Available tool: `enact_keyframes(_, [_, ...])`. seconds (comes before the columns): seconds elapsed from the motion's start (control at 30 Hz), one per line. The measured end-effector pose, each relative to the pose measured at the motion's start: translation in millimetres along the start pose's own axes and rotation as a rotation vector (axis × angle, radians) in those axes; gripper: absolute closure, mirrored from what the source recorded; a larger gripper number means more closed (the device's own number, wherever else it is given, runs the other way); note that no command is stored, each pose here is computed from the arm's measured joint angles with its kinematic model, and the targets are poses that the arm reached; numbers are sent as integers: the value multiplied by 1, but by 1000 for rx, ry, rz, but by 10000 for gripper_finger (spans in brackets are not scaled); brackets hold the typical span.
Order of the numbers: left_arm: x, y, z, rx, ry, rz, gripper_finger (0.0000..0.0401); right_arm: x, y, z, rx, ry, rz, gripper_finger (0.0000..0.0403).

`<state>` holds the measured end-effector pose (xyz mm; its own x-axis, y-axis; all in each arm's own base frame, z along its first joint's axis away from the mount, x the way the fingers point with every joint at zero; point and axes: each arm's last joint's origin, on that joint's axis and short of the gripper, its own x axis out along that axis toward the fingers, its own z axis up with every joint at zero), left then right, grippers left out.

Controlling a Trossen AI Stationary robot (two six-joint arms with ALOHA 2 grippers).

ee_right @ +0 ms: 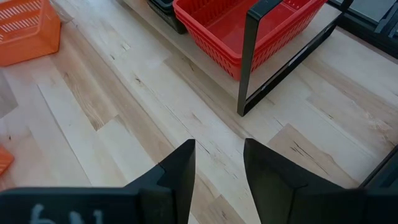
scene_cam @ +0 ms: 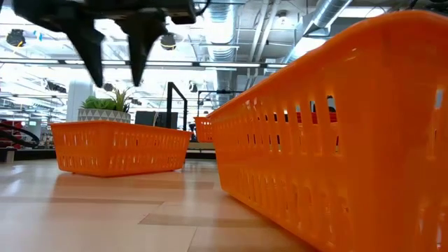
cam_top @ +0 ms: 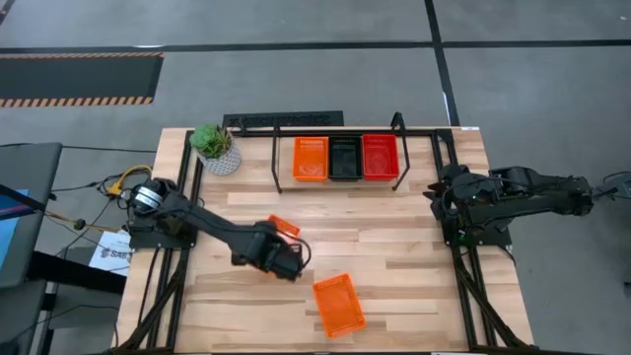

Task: Stack baskets on shelf by color
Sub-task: Stack the left orange bin on top of the orange bin on the shelf

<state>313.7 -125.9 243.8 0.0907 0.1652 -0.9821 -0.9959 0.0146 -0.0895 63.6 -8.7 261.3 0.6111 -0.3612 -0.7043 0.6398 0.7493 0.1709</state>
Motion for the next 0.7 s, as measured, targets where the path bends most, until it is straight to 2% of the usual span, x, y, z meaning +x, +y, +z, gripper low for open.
enact_keyframes(0.13, [-3,12,-13,-65,-2,52,209,0,0,0,0,0,0,243])
enact_keyframes(0.2, [-5,18,-17,-35,-22,87,209,0,0,0,0,0,0,243])
enact_keyframes(0.27, [-6,23,-21,48,-30,112,209,0,0,0,1,0,0,243])
enact_keyframes(0.33, [-7,25,-24,198,-39,110,209,0,0,0,0,0,0,243])
enact_keyframes(0.5, [-7,22,-27,679,-114,56,209,0,0,0,1,0,0,243])
enact_keyframes(0.7, [-6,17,-26,1101,-60,33,209,0,0,0,2,0,0,243])
